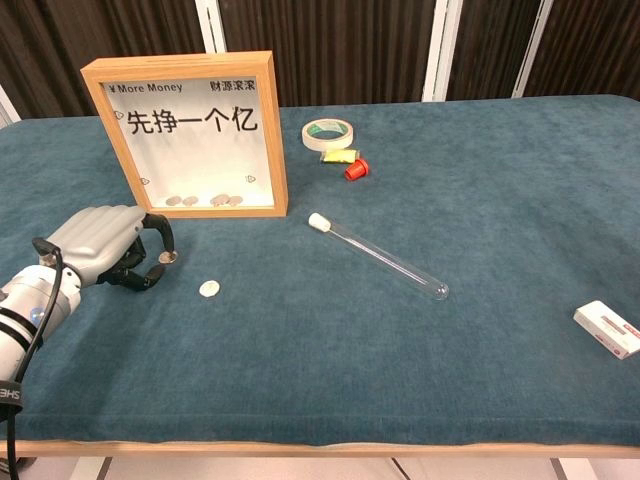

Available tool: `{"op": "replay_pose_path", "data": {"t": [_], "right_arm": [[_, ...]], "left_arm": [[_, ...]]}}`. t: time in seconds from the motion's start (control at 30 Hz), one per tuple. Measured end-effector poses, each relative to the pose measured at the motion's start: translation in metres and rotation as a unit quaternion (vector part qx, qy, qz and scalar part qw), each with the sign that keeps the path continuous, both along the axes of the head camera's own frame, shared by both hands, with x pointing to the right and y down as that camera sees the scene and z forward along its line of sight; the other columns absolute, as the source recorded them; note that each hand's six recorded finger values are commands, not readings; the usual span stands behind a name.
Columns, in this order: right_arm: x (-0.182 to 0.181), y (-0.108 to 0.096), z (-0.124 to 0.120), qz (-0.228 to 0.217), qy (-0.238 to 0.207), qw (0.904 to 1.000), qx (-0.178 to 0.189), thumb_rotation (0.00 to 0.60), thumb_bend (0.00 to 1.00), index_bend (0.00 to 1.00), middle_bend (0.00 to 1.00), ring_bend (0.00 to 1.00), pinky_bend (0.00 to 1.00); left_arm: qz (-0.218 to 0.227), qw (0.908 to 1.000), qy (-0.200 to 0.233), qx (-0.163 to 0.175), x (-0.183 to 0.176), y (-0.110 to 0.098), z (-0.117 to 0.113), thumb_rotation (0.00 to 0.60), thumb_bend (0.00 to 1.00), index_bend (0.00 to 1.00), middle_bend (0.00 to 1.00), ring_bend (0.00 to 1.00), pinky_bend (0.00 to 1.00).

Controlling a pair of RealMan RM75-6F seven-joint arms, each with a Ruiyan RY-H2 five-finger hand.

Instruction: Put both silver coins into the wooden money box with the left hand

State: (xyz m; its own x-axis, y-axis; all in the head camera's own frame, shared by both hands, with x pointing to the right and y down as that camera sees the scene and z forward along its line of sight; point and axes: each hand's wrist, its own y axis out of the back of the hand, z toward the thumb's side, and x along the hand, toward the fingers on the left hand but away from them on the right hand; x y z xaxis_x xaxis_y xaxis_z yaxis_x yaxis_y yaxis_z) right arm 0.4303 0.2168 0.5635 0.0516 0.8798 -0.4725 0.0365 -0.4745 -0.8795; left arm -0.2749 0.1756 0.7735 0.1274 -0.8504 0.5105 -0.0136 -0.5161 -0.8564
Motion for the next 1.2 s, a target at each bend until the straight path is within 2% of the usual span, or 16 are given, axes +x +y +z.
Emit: {"op": "replay_pose_path", "data": {"t": [1.2], "right_arm": [[0.0019,-0.0004,-0.0019,0.004,-0.001,1.0000,0.002,0.600,0.14,0.00,0.00,0.00,0.00]], "left_arm": [[-0.003,1.0000,-0.005,-0.007,0.0011,-0.0034,0.0019,0.600,0.39,0.44,1.00,1.00,1.00]]}}
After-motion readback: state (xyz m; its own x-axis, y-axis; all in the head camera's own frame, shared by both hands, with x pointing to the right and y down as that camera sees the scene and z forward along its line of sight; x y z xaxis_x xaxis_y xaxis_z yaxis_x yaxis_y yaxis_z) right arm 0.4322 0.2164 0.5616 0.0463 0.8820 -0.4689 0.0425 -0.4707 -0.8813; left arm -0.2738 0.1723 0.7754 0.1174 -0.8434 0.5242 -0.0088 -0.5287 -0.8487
